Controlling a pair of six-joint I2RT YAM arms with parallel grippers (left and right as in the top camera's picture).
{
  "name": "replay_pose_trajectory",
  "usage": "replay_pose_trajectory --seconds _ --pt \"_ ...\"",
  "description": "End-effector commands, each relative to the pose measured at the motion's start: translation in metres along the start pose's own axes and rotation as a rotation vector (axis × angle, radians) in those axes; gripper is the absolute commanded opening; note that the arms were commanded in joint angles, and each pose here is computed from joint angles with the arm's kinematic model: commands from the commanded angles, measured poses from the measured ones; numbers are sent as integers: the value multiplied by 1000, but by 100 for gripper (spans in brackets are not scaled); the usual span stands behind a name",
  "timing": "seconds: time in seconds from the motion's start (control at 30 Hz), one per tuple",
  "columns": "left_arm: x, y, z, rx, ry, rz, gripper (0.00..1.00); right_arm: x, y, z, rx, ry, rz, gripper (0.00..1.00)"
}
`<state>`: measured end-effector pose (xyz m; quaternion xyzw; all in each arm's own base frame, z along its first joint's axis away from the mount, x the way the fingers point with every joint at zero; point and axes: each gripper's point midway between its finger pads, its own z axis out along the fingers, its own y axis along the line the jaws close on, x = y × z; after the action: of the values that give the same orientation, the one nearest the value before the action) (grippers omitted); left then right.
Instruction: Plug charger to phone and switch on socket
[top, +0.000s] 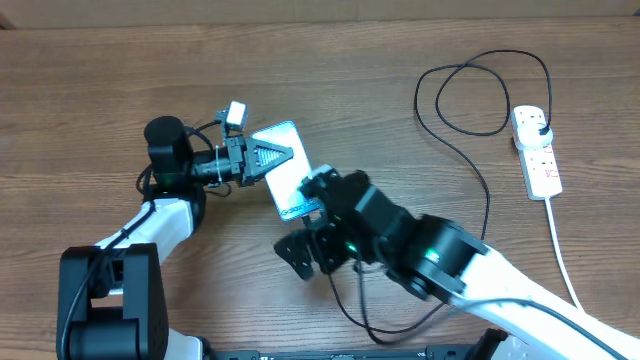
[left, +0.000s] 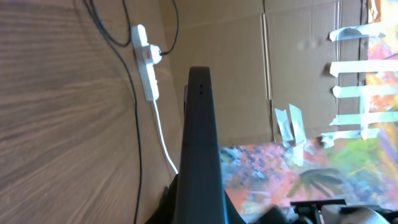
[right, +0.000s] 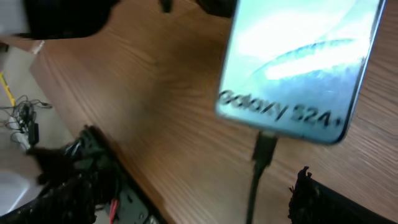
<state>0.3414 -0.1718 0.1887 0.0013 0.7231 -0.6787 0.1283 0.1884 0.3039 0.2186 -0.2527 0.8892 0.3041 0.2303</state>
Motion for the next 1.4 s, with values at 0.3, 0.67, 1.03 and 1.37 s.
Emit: replay_pose_trajectory --seconds 0.3,0.67,1.03,1.37 --pt "-16 -45 97 -44 -76 55 4 -14 11 -162 -23 -413 -46 100" --pt "-49 -53 120 -380 -42 165 4 3 -7 -185 34 -450 21 100" --pt "-17 52 127 -331 250 -3 4 -1 -7 -181 36 -449 21 100" --pt "5 115 107 -555 313 5 4 -3 -12 -149 84 -356 29 100"
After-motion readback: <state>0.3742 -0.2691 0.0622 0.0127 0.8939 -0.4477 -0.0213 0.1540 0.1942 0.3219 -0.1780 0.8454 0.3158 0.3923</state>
